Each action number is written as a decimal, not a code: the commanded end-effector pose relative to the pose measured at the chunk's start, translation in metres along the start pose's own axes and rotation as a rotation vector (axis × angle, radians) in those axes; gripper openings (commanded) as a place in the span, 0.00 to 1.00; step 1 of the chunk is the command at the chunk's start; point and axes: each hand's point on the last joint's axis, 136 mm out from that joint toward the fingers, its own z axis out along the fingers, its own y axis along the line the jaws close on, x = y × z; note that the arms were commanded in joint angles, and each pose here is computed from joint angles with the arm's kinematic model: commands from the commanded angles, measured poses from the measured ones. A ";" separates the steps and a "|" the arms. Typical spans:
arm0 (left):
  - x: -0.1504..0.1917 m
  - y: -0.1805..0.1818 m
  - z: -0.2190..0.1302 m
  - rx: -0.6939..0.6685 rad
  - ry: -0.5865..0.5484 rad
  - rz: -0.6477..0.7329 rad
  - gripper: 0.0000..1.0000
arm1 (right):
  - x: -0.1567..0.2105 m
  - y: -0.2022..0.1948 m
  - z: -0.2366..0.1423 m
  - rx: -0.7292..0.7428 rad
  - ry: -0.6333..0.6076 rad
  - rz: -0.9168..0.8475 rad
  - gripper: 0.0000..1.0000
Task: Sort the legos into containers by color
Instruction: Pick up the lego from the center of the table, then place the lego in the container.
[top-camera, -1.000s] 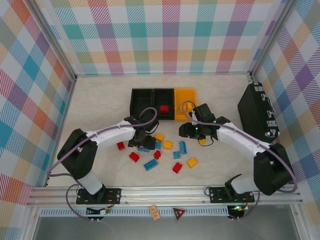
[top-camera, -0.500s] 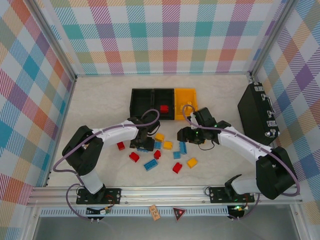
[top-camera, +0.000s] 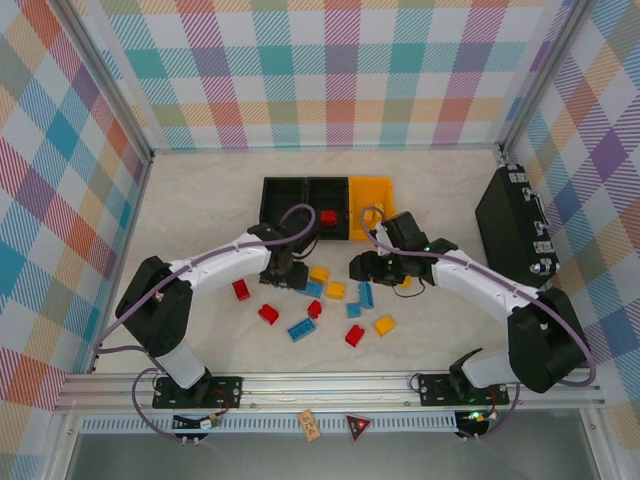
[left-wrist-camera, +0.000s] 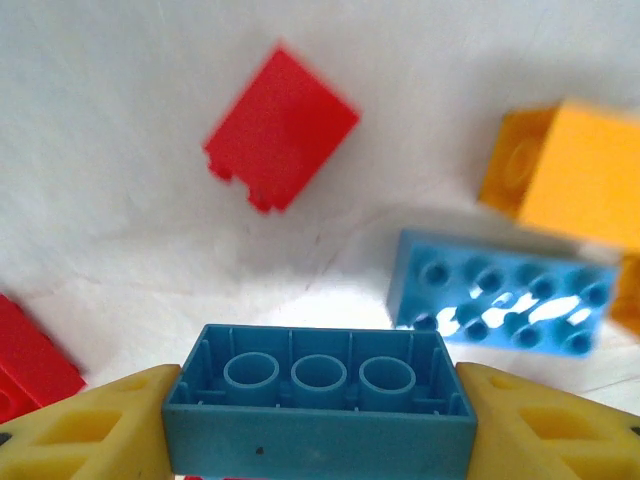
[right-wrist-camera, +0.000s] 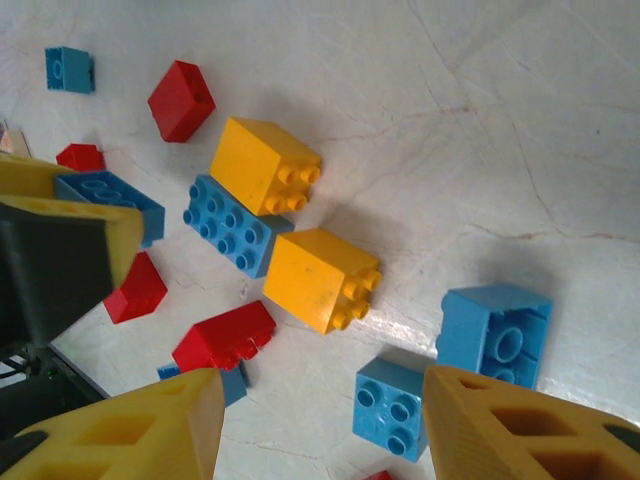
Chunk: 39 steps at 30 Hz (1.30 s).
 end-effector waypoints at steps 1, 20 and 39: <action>-0.029 0.015 -0.019 -0.021 -0.061 -0.020 0.53 | -0.017 0.014 -0.004 -0.019 -0.030 -0.025 0.55; -0.150 0.056 -0.006 -0.053 -0.184 -0.198 0.53 | -0.031 0.011 0.002 0.015 -0.056 0.025 0.55; -0.174 0.052 0.025 -0.085 -0.192 -0.211 0.61 | -0.040 0.030 0.003 -0.052 -0.066 0.000 0.56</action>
